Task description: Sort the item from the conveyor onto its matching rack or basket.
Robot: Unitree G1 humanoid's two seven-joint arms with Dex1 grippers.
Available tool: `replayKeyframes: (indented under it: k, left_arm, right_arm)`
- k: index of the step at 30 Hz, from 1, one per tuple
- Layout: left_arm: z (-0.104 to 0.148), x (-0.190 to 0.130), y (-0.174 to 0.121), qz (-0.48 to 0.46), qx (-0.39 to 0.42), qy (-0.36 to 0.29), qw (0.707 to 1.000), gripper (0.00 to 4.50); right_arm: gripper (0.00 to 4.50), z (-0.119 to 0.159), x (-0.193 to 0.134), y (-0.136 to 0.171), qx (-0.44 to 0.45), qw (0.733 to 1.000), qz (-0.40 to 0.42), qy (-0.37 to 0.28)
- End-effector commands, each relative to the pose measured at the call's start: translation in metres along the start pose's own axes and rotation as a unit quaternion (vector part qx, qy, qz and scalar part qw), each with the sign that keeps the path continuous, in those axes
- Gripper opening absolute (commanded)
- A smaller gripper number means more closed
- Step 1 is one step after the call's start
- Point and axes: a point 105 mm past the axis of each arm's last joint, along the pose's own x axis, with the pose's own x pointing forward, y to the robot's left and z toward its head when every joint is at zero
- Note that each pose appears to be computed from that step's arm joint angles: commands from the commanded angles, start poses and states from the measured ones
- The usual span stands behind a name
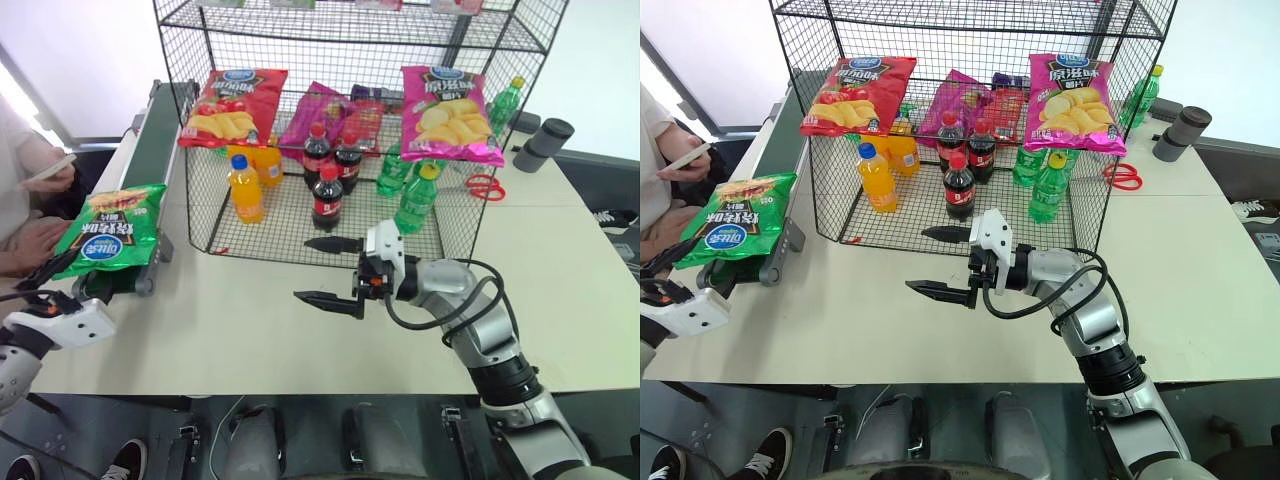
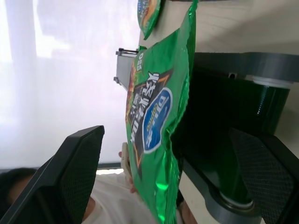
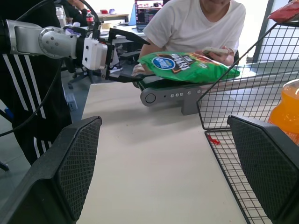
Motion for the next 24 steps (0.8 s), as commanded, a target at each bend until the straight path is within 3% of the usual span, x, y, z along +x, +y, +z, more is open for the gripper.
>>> replayKeyframes:
  k: [1, 8, 11, 18, 24]
  left_arm:
    - [0.0008, 0.0022, 0.0123, 0.018, 0.006, -0.002, 1.0, 4.5]
    - [-0.0014, 0.0048, 0.0086, 0.007, -0.002, 0.005, 1.0, 4.5]
    - [-0.0014, 0.0055, 0.0067, 0.006, -0.011, 0.006, 1.0, 3.64]
    - [0.0002, 0.0072, 0.004, 0.0, -0.017, 0.003, 1.0, 0.09]
    - [0.0046, 0.0086, 0.0135, 0.016, -0.029, -0.007, 0.999, 0.03]
  right_arm:
    - [4.49, 0.0123, -0.0007, 0.0014, -0.027, 1.0, 0.001, -0.016]
    - [4.49, 0.0116, -0.0017, 0.0014, -0.026, 1.0, -0.001, -0.013]
    - [4.5, 0.0113, -0.0034, -0.0008, -0.028, 1.0, -0.005, -0.01]
    - [4.5, 0.0118, -0.0055, -0.0023, -0.031, 0.999, -0.008, -0.006]
    - [4.5, 0.0111, -0.0056, -0.0031, -0.033, 0.999, -0.012, -0.006]
